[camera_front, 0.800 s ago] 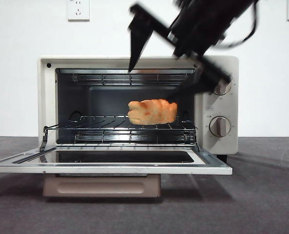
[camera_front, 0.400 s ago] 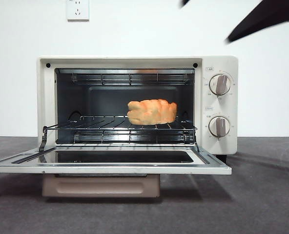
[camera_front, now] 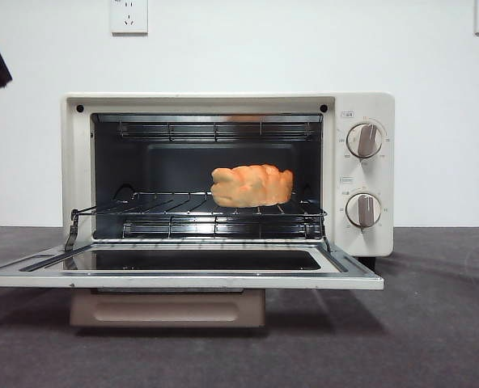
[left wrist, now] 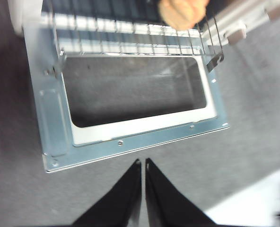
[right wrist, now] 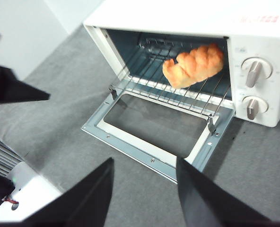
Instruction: The left arm flap open the oven, the right arm pick bread and place it into oven, the left arm flap close the oven
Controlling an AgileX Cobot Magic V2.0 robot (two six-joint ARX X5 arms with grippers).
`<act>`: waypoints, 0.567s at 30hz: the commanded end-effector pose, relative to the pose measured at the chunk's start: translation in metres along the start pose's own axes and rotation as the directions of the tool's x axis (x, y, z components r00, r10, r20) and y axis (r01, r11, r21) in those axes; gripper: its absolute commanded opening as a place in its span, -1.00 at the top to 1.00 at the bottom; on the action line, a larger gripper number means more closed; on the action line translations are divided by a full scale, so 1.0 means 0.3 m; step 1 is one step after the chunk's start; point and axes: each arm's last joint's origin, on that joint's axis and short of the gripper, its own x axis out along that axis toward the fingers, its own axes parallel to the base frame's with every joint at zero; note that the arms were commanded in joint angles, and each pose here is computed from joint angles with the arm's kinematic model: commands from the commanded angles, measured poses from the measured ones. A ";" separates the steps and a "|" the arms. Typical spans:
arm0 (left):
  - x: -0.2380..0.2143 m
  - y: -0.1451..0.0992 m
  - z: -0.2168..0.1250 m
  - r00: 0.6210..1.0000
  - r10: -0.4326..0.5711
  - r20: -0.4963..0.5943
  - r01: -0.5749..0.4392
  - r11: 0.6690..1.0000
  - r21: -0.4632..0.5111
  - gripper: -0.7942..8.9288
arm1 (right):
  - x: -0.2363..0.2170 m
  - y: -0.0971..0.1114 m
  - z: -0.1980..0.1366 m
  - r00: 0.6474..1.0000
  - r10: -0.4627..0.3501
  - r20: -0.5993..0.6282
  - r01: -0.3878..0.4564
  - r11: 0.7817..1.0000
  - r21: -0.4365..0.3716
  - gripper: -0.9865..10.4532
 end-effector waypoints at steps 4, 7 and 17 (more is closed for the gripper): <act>0.049 0.081 0.050 0.998 -0.022 -0.062 0.017 0.997 -0.080 0.81 | -0.062 -0.002 -0.021 1.000 0.014 0.010 -0.014 0.999 -0.032 0.59; 0.099 0.126 0.041 0.992 -0.002 -0.128 -0.014 0.992 -0.124 0.81 | -0.069 -0.003 -0.026 1.000 0.015 0.008 -0.015 0.999 -0.032 0.61; 0.217 0.292 -0.090 0.980 -0.034 -0.198 -0.035 0.941 -0.336 0.81 | -0.069 -0.004 -0.027 1.000 0.014 0.004 -0.014 0.999 -0.038 0.65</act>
